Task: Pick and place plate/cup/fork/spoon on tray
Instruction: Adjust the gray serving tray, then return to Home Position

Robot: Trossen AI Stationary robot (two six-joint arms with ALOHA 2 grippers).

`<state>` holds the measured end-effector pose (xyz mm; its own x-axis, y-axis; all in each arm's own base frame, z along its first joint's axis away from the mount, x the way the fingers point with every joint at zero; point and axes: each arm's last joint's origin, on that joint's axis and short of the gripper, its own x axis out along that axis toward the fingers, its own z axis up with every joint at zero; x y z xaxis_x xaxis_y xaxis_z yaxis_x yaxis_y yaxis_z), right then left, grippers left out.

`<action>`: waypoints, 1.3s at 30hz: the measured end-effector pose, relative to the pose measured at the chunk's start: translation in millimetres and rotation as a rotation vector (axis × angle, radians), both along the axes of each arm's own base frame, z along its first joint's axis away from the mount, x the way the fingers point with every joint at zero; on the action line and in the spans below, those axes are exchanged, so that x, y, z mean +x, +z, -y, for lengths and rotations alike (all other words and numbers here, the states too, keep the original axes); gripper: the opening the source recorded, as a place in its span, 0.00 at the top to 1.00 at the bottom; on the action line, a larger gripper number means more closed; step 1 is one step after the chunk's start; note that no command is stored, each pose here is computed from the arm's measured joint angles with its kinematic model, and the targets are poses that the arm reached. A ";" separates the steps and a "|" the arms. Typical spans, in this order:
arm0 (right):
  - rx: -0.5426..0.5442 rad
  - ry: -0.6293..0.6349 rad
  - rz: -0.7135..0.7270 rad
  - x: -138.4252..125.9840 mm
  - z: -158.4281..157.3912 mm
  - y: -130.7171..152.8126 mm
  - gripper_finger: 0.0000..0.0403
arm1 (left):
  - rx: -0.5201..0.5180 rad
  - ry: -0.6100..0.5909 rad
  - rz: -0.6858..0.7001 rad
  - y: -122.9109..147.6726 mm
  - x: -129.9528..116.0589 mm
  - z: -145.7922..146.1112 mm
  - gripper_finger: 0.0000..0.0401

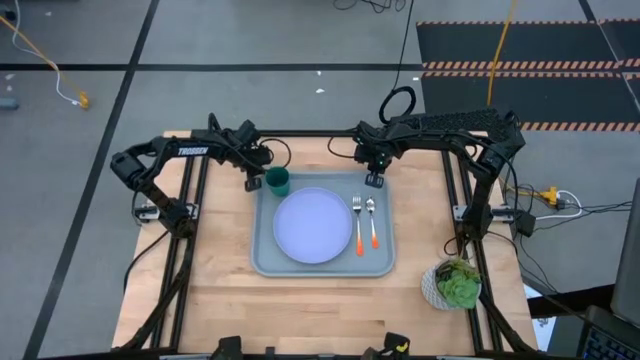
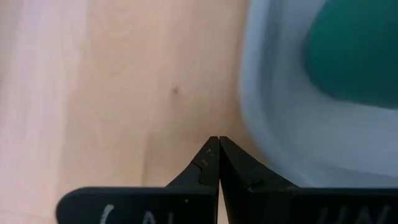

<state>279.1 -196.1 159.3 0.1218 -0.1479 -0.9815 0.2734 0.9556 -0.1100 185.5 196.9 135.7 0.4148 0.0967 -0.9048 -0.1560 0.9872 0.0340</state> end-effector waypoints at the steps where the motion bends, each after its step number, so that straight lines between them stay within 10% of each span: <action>1: -0.003 -0.003 -0.005 -0.6 0.5 0.0 1.00 | 0.007 0.007 0.000 0.2 -0.7 -1.4 1.00; 27: -0.044 -0.038 -0.015 0.1 1.4 0.3 1.00 | -0.035 0.061 -0.018 -1.0 -6.3 -2.3 0.99; 39: -0.170 -0.149 0.071 -1.4 3.9 25.6 1.00 | 0.036 0.410 -0.061 24.5 -38.0 -14.5 0.99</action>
<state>277.7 -200.0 184.9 0.1545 -0.3321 -0.9305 0.4227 0.8735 -0.2416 147.6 211.5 160.2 0.2813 0.2752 -0.9193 -0.5326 0.8417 0.0890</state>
